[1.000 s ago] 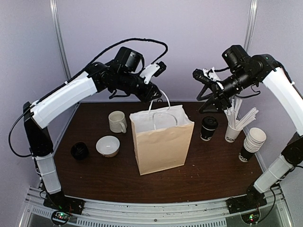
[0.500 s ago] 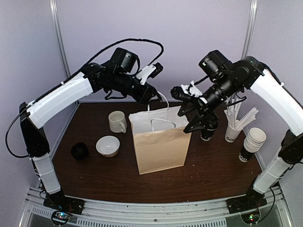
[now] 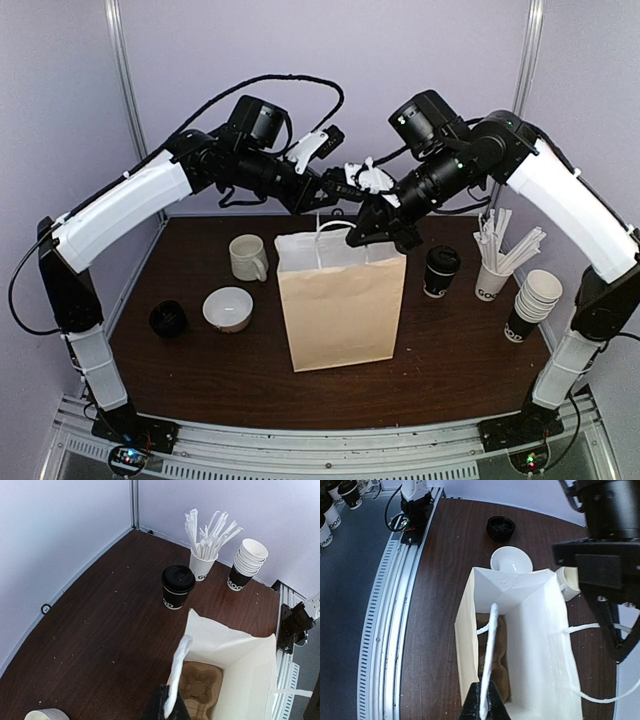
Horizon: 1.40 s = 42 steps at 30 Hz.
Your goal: Pack the takeout coffee
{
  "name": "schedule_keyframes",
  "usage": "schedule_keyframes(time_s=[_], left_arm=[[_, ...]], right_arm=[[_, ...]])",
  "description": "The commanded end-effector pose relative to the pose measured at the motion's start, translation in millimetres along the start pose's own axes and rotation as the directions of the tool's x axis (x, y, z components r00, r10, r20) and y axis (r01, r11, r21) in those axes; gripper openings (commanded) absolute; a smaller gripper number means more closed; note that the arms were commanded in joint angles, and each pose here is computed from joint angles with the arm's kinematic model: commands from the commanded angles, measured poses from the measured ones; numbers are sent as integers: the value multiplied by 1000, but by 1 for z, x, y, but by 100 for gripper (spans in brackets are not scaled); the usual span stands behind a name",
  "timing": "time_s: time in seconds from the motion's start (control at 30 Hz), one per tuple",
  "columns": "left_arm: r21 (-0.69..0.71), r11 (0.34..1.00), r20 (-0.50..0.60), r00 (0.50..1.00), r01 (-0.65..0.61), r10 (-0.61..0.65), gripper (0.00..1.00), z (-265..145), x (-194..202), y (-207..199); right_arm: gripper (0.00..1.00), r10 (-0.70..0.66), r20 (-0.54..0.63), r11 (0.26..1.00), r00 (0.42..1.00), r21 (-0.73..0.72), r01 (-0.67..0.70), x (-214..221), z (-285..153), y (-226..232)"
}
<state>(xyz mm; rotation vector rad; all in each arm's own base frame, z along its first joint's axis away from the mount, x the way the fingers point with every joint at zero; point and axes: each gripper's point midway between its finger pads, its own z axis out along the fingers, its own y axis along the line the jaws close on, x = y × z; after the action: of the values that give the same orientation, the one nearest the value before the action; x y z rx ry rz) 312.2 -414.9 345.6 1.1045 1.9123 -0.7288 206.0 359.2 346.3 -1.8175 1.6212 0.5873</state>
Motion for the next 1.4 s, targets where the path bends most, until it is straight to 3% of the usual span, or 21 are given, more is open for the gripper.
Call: schedule_keyframes(time_s=[0.0,0.3,1.37], left_arm=[[10,999,131,991,-36,35,0,-25,-45,-8],[-4,998,217,974,-63,62,0,-48,-76,-11],[-58,996,121,990,-63,70,0,-21,-44,7]], right_arm=[[0,-27,82,991,996,135,15,-30,-33,-19],[0,-79,130,980,988,194,53,-49,-59,-23],[0,-61,57,985,997,167,50,-30,-27,-31]])
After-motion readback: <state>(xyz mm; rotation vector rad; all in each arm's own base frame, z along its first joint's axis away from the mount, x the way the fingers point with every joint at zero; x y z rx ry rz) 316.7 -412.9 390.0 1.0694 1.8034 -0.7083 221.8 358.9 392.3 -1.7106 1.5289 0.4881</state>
